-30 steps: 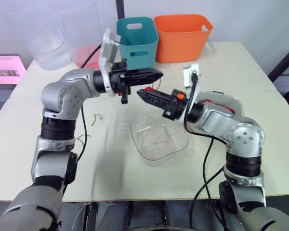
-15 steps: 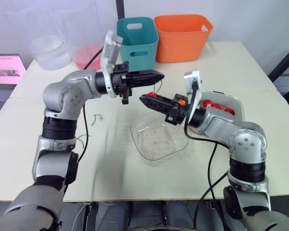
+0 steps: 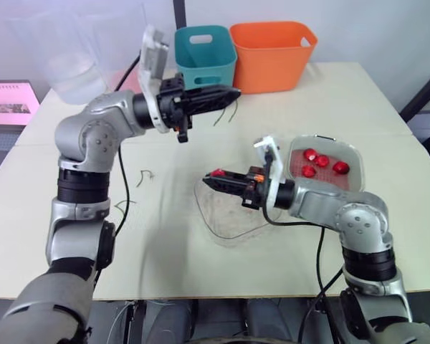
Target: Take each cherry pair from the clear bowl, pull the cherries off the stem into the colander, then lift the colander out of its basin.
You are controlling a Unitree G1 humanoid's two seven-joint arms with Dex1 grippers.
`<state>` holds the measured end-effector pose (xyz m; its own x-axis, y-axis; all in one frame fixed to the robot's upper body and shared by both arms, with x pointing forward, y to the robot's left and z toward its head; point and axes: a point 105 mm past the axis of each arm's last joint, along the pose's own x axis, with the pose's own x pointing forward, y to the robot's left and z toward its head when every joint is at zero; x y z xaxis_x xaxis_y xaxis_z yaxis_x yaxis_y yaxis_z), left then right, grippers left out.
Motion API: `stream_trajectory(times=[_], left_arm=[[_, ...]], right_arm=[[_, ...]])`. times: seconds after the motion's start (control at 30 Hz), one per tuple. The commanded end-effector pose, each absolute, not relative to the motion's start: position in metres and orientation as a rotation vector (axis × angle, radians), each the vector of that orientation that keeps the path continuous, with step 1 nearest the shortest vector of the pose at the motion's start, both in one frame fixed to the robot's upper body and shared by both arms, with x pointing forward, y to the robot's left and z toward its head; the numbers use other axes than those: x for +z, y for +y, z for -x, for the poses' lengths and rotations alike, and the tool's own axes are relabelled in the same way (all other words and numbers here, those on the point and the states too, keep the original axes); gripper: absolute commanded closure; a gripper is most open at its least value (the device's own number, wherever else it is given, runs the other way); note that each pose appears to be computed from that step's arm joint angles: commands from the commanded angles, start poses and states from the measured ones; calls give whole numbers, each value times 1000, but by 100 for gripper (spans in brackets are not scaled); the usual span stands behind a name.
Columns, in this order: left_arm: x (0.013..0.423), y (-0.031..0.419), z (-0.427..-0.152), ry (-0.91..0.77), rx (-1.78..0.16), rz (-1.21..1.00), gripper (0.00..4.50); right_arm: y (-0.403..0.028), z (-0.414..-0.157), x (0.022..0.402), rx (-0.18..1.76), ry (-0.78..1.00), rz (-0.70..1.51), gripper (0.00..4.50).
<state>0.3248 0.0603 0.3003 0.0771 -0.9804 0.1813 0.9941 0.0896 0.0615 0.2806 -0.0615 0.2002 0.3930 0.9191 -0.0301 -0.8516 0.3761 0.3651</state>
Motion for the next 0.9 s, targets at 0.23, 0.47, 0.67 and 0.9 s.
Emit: stream_trajectory(times=[0.23,0.47,0.67,0.9], left_arm=[[286,65,-322,-183,-1476,-30,450],[275,64,-322,-162,-1479,-70,450],[273,64,-321,-157,-1480,-73,450],[273,65,-321,-155,-1475,-56,450]], right_arm=[[-174,-300,228,842,196,-2,406],[-250,-312,198,617,339,271,406],[-271,-316,191,570,364,323,406],[-275,-317,199,562,338,320,46]])
